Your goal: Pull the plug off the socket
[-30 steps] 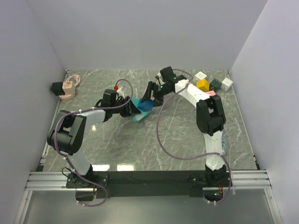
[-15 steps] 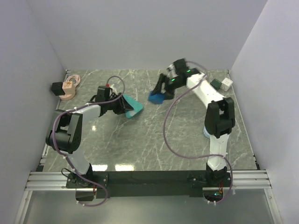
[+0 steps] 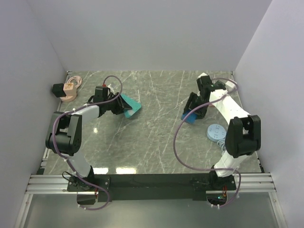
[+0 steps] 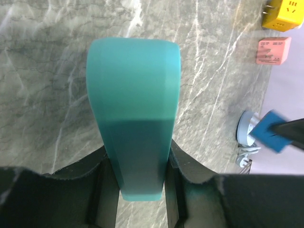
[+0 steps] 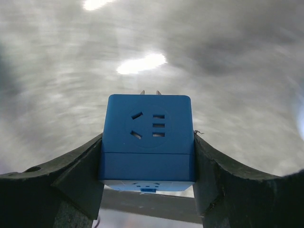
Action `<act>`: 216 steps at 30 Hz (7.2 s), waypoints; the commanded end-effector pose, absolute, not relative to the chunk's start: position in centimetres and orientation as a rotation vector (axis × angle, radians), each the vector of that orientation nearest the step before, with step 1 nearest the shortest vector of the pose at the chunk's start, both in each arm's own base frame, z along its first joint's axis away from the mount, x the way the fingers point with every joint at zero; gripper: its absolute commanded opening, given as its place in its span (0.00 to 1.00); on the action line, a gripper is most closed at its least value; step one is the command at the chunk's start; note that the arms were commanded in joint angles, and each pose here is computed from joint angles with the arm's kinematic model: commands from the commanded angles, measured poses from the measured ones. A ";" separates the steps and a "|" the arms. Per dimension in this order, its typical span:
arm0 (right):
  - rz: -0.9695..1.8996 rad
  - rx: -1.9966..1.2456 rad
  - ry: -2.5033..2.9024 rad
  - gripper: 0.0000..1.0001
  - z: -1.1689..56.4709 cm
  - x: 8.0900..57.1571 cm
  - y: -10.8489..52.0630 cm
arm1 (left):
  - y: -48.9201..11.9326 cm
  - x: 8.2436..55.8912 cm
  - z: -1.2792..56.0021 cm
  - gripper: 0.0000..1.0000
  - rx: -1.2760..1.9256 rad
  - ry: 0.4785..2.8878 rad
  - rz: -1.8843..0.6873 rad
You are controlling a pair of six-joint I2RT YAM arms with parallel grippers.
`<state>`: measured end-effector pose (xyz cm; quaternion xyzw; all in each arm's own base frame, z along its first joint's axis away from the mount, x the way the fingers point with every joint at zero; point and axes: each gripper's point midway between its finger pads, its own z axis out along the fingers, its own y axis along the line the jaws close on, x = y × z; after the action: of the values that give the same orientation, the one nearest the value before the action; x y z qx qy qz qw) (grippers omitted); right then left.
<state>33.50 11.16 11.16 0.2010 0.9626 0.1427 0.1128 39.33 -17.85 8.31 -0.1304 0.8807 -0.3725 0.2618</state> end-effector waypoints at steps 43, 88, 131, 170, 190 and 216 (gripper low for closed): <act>0.648 0.837 2.232 0.92 19.1 45.8 5.5 | -31.1 36.4 17.2 0.00 -0.137 2.162 -1.758; 1.305 0.677 1.916 0.00 23.3 37.5 14.6 | -32.8 33.0 15.6 0.99 -0.516 2.270 -1.610; 0.318 1.447 2.366 0.90 12.9 23.7 -4.9 | -7.3 38.7 17.4 0.99 -0.799 2.166 -0.687; 0.981 0.195 2.609 0.94 17.6 36.5 22.1 | 16.8 52.0 11.1 0.99 -1.780 1.717 0.083; 1.145 0.158 2.663 0.92 14.9 38.3 24.6 | 18.6 53.6 5.8 0.96 -1.950 1.649 0.079; 1.212 0.274 2.633 0.91 13.5 41.0 21.7 | -13.8 38.7 6.0 0.00 -0.762 2.748 -0.514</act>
<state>40.21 21.78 11.68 0.1114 0.9005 0.4108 0.0894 44.21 -7.48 7.07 -0.3701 0.8946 -0.1371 0.2098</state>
